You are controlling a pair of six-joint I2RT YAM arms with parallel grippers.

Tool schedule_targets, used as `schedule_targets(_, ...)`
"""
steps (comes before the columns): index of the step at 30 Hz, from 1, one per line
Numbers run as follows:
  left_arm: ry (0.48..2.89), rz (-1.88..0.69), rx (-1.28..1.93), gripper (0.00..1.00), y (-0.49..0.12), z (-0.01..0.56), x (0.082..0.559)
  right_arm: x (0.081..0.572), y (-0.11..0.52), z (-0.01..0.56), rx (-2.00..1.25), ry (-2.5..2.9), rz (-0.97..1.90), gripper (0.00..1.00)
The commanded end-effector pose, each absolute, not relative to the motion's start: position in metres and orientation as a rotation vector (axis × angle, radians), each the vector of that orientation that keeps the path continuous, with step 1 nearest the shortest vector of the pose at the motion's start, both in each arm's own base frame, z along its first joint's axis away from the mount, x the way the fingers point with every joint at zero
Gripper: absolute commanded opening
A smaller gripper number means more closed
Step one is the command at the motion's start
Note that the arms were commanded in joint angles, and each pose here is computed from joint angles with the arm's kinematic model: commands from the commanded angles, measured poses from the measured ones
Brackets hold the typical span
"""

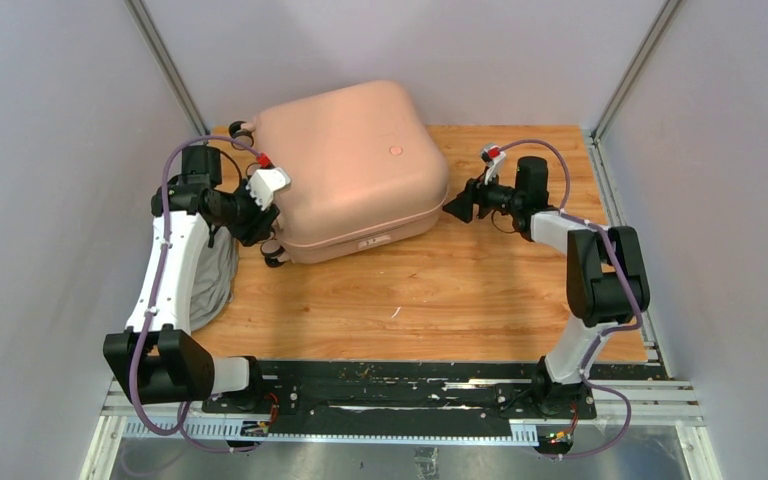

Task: Pack the luggage
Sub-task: Zip the luggage at the center of the board.

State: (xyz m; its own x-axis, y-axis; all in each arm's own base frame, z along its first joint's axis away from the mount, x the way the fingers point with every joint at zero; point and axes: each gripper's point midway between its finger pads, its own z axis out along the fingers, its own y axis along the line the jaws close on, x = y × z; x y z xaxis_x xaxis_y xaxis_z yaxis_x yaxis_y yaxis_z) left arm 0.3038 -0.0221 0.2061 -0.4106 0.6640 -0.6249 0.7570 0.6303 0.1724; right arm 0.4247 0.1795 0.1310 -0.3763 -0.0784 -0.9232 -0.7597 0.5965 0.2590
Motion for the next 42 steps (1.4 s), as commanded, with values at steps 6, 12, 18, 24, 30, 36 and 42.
schedule_targets(6,2.192,-0.133,1.115,0.0,-0.013,0.196,0.306,0.427,0.199,0.154,-0.752,1.612,1.224,0.69)
schedule_targets(12,2.218,-0.096,1.123,0.0,-0.006,0.192,0.308,0.421,0.207,0.154,-0.787,1.514,1.356,0.69)
schedule_targets(18,2.221,-0.062,1.142,0.0,-0.001,0.191,0.308,0.419,0.212,0.162,-0.814,1.431,1.448,0.61)
schedule_targets(24,2.222,-0.025,1.154,0.0,0.003,0.192,0.306,0.412,0.212,0.163,-0.866,1.412,1.436,0.51)
schedule_targets(30,2.224,-0.026,1.136,0.0,0.003,0.195,0.307,0.411,0.211,0.167,-0.856,1.417,1.445,0.0)
schedule_targets(36,2.216,-0.005,1.135,0.0,0.004,0.201,0.308,0.407,0.212,0.172,-0.843,1.418,1.447,0.0)
schedule_targets(42,2.205,-0.022,1.116,0.0,0.002,0.206,0.311,0.394,0.215,0.177,-0.813,1.408,1.423,0.0)
